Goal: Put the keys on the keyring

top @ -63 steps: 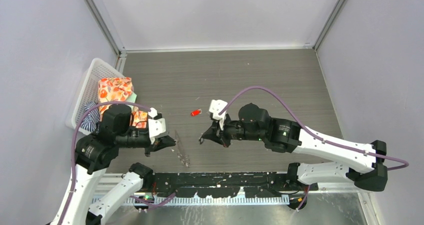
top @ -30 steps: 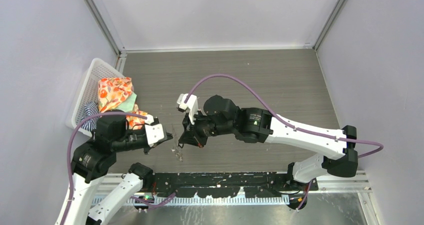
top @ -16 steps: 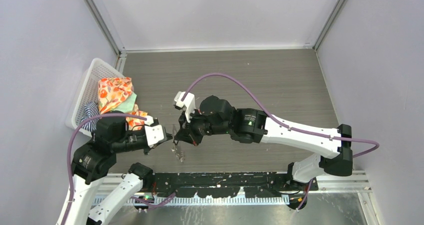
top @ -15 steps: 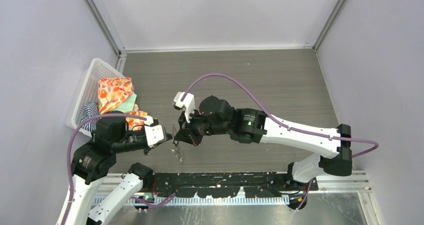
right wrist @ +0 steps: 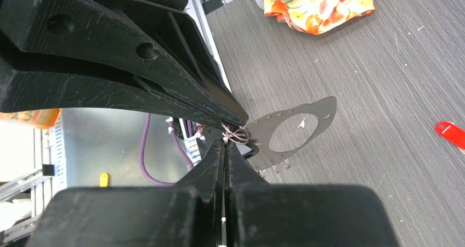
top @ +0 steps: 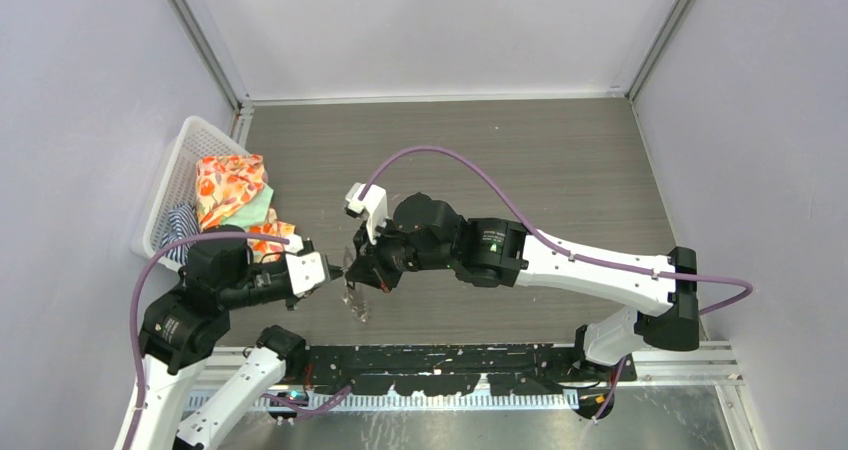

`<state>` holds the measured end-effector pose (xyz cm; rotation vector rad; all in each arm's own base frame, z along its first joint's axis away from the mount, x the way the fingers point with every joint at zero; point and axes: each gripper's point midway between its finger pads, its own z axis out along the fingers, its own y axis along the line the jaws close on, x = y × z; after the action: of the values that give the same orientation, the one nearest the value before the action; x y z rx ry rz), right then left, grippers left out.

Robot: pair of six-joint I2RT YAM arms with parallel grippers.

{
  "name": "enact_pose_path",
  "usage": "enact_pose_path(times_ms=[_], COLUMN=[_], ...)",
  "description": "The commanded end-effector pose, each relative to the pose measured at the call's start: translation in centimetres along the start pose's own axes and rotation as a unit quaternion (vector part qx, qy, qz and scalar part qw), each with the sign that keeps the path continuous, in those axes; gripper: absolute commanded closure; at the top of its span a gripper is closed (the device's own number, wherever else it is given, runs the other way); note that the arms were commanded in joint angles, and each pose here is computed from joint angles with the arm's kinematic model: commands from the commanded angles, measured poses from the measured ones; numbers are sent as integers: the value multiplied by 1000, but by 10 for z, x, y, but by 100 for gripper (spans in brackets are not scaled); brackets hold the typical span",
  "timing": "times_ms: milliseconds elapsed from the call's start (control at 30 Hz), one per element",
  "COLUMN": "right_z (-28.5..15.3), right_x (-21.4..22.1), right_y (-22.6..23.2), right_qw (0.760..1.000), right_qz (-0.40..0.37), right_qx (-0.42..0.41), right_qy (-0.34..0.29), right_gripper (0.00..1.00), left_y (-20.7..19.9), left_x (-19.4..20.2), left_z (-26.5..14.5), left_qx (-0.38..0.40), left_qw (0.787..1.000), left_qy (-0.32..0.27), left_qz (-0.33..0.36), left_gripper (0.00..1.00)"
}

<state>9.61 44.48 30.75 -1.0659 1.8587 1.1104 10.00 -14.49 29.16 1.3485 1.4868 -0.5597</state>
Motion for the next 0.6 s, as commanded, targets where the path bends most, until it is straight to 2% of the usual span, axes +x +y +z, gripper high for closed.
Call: enact_pose_path(times_ms=[0,200,567], right_z=[-6,-15,-4], right_x=[-35,-44,-42], right_y=[7,7,-1], right_qw=[998,996,995], right_qz=[12,31,65], right_qx=[-2,6,34], right_qy=[-65,-86,-75], right_gripper=[99,99,99], left_y=[5,6,2], left_x=[-9,-2,-4], left_z=[1,2,-4], left_qx=[-7,-7,-9], left_qw=[999,1000,999], left_qy=[-21,-7,-14], left_qz=[24,27,48], left_gripper=[100,100,100])
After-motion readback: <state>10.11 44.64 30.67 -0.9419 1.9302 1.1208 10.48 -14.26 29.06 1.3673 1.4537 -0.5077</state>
